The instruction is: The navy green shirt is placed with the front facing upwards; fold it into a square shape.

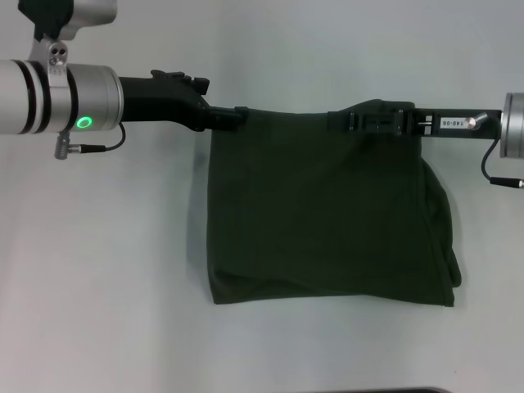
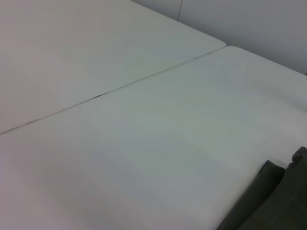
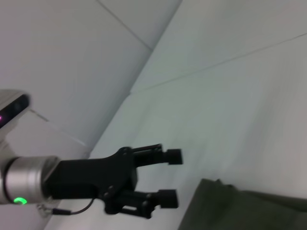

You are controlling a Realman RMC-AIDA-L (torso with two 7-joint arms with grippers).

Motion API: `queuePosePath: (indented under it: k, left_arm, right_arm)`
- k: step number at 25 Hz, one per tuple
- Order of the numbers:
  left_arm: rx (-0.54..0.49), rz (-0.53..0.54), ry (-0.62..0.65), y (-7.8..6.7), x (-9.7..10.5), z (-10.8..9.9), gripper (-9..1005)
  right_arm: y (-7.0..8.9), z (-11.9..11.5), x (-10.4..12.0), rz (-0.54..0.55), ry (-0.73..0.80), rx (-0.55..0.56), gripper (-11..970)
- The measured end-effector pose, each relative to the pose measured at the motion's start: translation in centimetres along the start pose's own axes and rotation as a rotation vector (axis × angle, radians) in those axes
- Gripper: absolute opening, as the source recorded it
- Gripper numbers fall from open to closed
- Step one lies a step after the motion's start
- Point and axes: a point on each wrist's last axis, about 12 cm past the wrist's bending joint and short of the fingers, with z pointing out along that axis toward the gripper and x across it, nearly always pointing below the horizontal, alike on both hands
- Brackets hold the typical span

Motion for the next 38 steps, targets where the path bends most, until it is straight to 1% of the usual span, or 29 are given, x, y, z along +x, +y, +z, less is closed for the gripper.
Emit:
queuePosePath:
  k: [4,11,13,20,24,28,31,34,38]
  left_arm:
    - [-0.001,-0.003,-0.001,0.0,0.0,0.0,907]
    - [-0.002,-0.003,-0.002,0.0,0.0,0.0,907]
    - [-0.002,-0.003,-0.002,0.0,0.0,0.0,907]
    - [-0.004,-0.002,-0.002,0.1,0.0,0.0,908]
    - [-0.003,-0.001,-0.002,0.0,-0.1,0.1,908]
    - [-0.004,0.000,-0.003,0.1,-0.2,0.1,908]
    - [-0.005,0.002,-0.004,0.1,-0.3,0.1,908]
    - [-0.008,0.001,-0.011,0.1,-0.3,-0.1,907]
    - [-0.002,-0.014,-0.027,0.1,-0.1,-0.5,907]
  right_arm:
    - [0.5,0.2,0.5,-0.013,0.022,-0.042,918]
    - [1.4,1.5,1.7,-0.025,0.092,-0.103,919]
    - [1.3,1.7,2.0,-0.020,0.099,-0.094,919]
    - [0.0,2.1,2.7,0.006,0.125,0.009,919]
    - [-0.1,2.1,2.8,0.009,0.127,0.015,919]
    - [0.0,1.8,2.8,0.006,0.121,-0.002,920]
    - [0.3,1.4,2.6,-0.012,0.109,-0.037,920]
    - [0.6,0.4,2.4,-0.029,0.079,-0.082,920]
    - [0.1,-1.3,2.6,-0.037,0.041,-0.082,921]
